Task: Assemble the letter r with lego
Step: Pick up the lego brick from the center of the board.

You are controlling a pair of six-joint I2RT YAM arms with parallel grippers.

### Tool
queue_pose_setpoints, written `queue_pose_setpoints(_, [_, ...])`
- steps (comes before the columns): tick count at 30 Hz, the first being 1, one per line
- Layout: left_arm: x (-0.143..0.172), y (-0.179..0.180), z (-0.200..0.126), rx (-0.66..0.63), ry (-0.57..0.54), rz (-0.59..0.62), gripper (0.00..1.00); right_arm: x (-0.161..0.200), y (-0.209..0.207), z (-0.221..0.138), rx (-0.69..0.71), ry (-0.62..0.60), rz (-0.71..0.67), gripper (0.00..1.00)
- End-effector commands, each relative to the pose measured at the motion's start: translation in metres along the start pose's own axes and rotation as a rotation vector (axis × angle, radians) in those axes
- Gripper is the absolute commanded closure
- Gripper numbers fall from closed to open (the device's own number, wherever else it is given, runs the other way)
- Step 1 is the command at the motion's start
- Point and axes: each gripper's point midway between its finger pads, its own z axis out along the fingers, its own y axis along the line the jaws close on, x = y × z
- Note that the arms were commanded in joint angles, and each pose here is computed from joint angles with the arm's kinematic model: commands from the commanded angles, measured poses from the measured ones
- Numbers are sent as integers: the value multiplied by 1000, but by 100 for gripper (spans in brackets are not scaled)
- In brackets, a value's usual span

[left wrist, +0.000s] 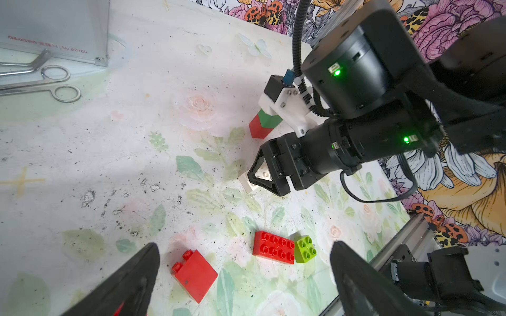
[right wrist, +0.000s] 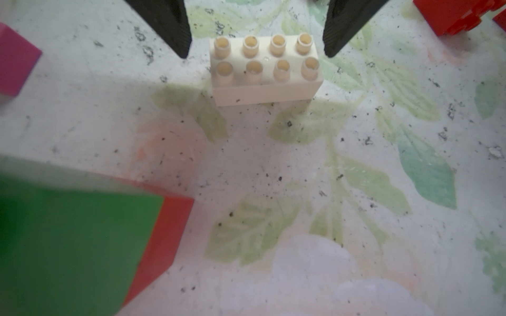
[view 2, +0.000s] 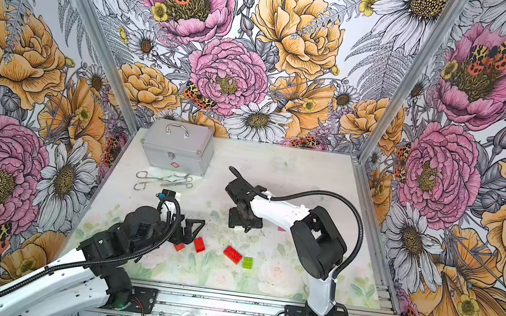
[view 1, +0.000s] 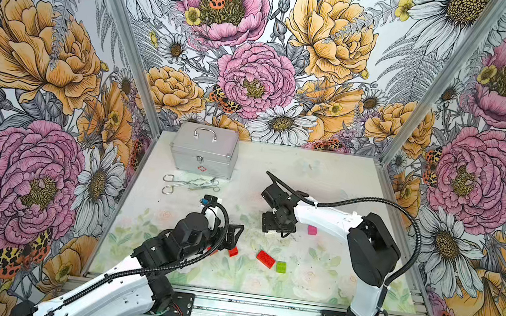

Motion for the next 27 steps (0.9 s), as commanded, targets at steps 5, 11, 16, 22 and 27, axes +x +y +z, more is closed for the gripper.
queue_pose_setpoints(5, [-1, 4, 1, -28, -5, 3, 1, -4, 10, 6, -26, 12, -44, 23])
queue_pose_setpoints(11, [0, 5, 1, -30, -4, 0, 1, -3, 10, 9, -21, 20, -53, 25])
queue_pose_setpoints(16, [0, 6, 1, -32, -4, -4, 1, -1, 8, 13, -9, 30, -53, 30])
queue_pose_setpoints(22, [1, 8, 1, -37, -9, -6, 1, 0, 7, 17, -2, 41, -45, 32])
queue_pose_setpoints(27, [2, 8, 0, -33, -12, -6, 1, -1, 7, 17, 4, 42, -42, 31])
